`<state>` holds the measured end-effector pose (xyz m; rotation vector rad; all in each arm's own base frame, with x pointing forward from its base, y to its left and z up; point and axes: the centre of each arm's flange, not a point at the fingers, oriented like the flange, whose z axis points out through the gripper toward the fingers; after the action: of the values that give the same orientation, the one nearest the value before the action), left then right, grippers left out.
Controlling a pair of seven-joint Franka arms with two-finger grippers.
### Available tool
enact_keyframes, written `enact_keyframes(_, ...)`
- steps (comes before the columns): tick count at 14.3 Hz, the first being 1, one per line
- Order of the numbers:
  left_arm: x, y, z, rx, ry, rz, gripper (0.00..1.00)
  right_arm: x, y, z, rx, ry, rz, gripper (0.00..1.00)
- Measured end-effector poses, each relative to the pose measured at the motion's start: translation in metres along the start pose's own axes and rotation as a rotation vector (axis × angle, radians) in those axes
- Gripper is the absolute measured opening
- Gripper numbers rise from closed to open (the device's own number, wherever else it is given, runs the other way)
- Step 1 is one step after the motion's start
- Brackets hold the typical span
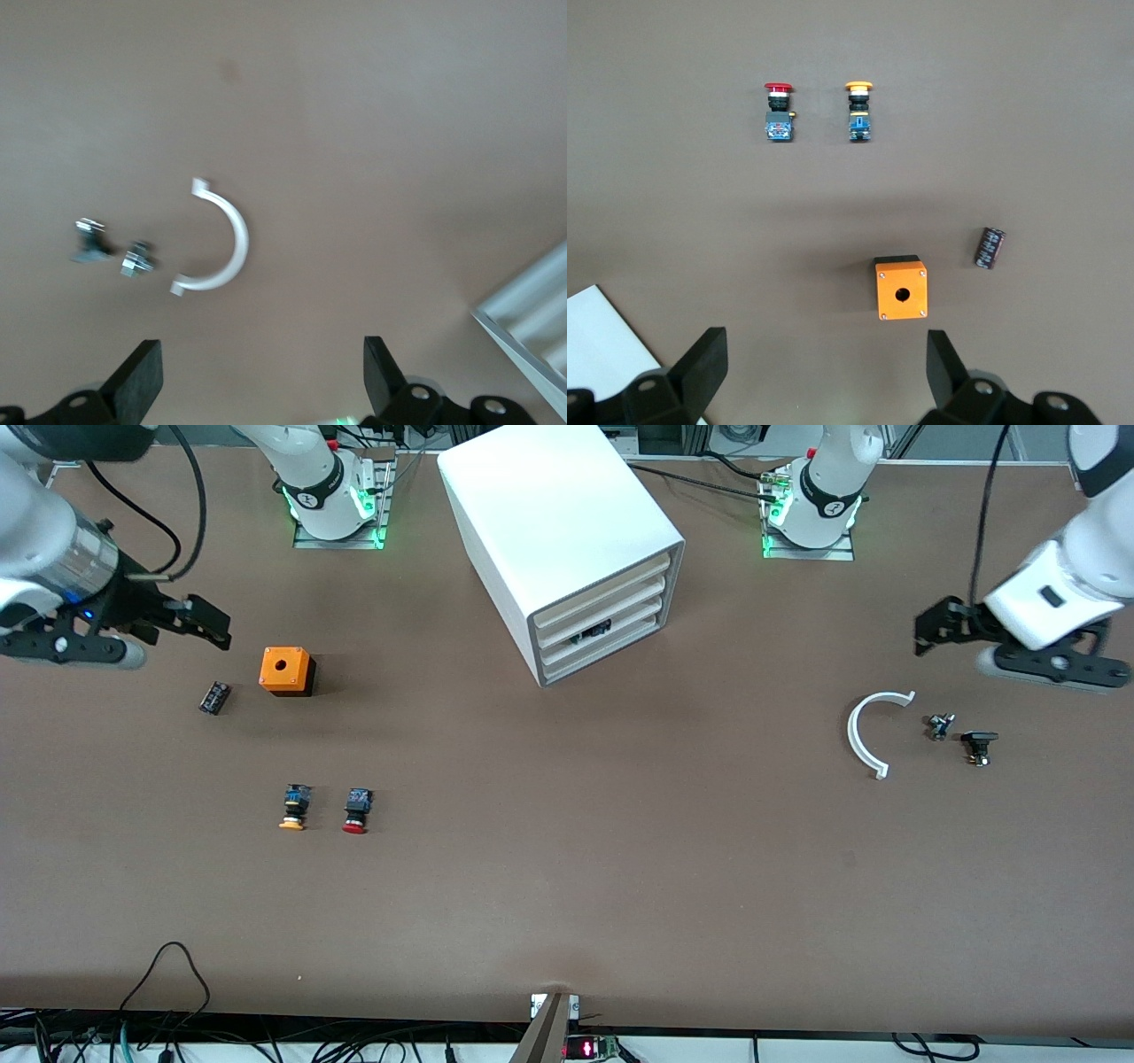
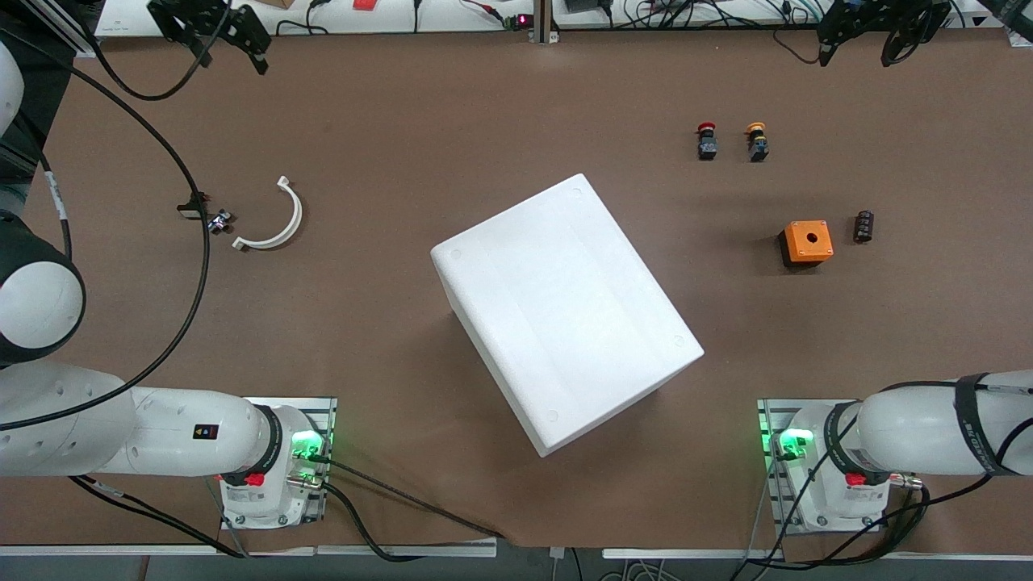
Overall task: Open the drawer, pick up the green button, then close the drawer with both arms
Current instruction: 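Reach the left gripper to the drawer handle while the right gripper approaches buttons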
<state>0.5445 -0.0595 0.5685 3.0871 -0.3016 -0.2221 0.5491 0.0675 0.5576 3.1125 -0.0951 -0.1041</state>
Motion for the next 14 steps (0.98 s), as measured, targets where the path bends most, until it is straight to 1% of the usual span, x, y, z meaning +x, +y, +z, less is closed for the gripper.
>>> enact_keyframes(3,0.0,0.036,0.022,-0.097,-0.11,0.051,1.0,0.019,-0.02,0.032,0.0,-0.012,0.004,1.0)
enact_keyframes(4,0.002,0.044,0.03,-0.15,-0.14,0.059,1.0,0.026,-0.027,0.043,0.001,-0.014,0.007,1.0)
enact_keyframes(5,0.004,0.051,0.039,-0.216,-0.173,0.063,1.0,0.034,-0.032,0.055,0.002,-0.013,0.005,1.0)
enact_keyframes(7,0.01,0.066,0.061,-0.377,-0.258,0.069,1.0,0.051,-0.045,0.077,0.008,-0.002,0.007,1.0)
enact_keyframes(9,0.022,0.077,0.087,-0.499,-0.326,0.07,1.0,0.066,-0.059,0.093,0.01,-0.007,0.034,1.0)
enact_keyframes(10,0.029,0.082,0.101,-0.554,-0.349,0.087,1.0,0.075,-0.065,0.099,0.011,-0.008,0.049,1.0)
enact_keyframes(12,0.043,0.091,0.133,-0.678,-0.365,0.179,1.0,0.095,-0.072,0.106,0.018,0.0,0.1,1.0)
enact_keyframes(13,0.05,0.091,0.149,-0.716,-0.36,0.211,1.0,0.104,-0.079,0.107,0.023,0.007,0.13,1.0)
enact_keyframes(14,0.056,0.088,0.163,-0.737,-0.346,0.237,1.0,0.11,-0.089,0.11,0.026,0.011,0.16,1.0)
